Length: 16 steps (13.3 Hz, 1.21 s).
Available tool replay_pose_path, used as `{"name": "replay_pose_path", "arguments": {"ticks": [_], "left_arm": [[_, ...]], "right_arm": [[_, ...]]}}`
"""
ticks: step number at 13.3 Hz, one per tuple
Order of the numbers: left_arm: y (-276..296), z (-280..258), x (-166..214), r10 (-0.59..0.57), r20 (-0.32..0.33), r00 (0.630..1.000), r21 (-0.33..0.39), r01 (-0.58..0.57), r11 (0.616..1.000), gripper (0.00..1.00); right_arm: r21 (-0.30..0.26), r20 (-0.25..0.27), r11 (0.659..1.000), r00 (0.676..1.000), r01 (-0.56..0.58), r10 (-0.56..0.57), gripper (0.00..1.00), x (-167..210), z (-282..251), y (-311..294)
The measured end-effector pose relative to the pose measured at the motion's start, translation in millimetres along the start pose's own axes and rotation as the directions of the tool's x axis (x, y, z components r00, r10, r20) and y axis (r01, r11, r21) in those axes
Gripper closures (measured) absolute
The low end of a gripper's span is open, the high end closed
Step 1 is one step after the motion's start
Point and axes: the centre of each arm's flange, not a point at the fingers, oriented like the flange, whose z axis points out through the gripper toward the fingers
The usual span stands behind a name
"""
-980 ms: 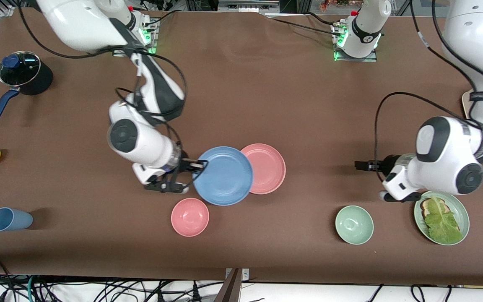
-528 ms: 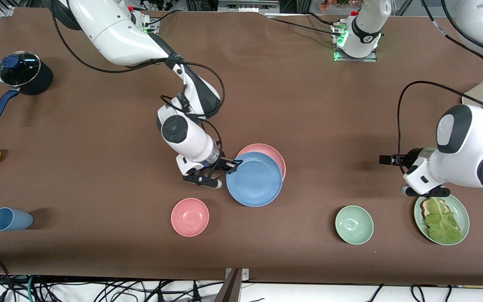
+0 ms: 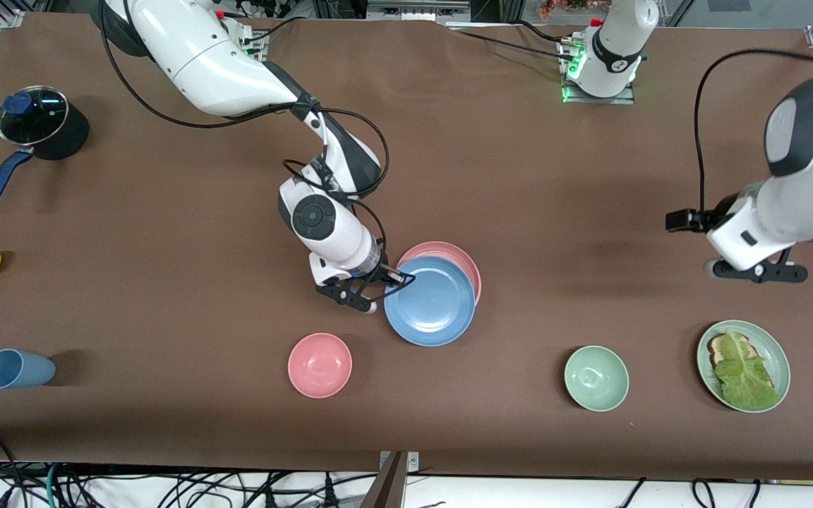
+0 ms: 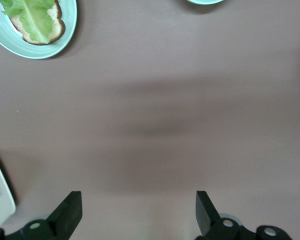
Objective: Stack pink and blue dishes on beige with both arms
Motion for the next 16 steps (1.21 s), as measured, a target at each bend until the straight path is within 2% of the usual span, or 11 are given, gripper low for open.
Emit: {"name": "replay_pose_path", "arguments": {"ticks": [4, 7, 9, 11, 13, 15, 16], "left_arm": [[0.1, -54.5, -41.8, 0.01, -0.099, 0.995, -0.01, -0.011, 1.0, 0.0], [6.6, -68.0, -53.0, 0.02, -0.126, 0.992, -0.005, -0.021, 1.0, 0.0], [8.2, -69.5, -54.0, 0.024, -0.129, 0.991, -0.004, -0.025, 1.0, 0.0], [8.6, -71.0, -52.8, 0.03, -0.143, 0.989, -0.003, -0.03, 1.0, 0.0], [10.1, -74.7, -51.5, 0.033, -0.166, 0.986, -0.002, -0.034, 0.999, 0.0], [11.2, -79.6, -51.8, 0.035, -0.181, 0.983, -0.002, -0.035, 0.999, 0.0], [11.5, -82.7, -51.8, 0.035, -0.19, 0.981, -0.001, -0.036, 0.999, 0.0]], "right_arm": [[-0.03, 0.022, 0.999, 0.999, -0.023, 0.023, 0.95, -25.6, 13.2, -5.1], [-0.062, 0.039, 0.997, 0.999, -0.035, 0.037, 0.95, -37.1, 27.3, 1.4], [-0.061, 0.038, 0.997, 0.998, -0.048, 0.051, 0.95, -38.3, 28.6, 1.9], [-0.073, 0.04, 0.996, 0.997, -0.058, 0.061, 0.81, -38.5, 31.8, 5.0], [-0.074, 0.028, 0.996, 0.998, -0.057, 0.059, 0.61, -34.7, 30.5, 6.4], [-0.064, -0.019, 0.998, 1.0, -0.026, 0.024, 0.39, -28.2, 10.6, -1.8], [-0.077, -0.039, 0.997, 0.999, -0.017, 0.014, 0.27, -21.9, -6.0, -4.5]]}}
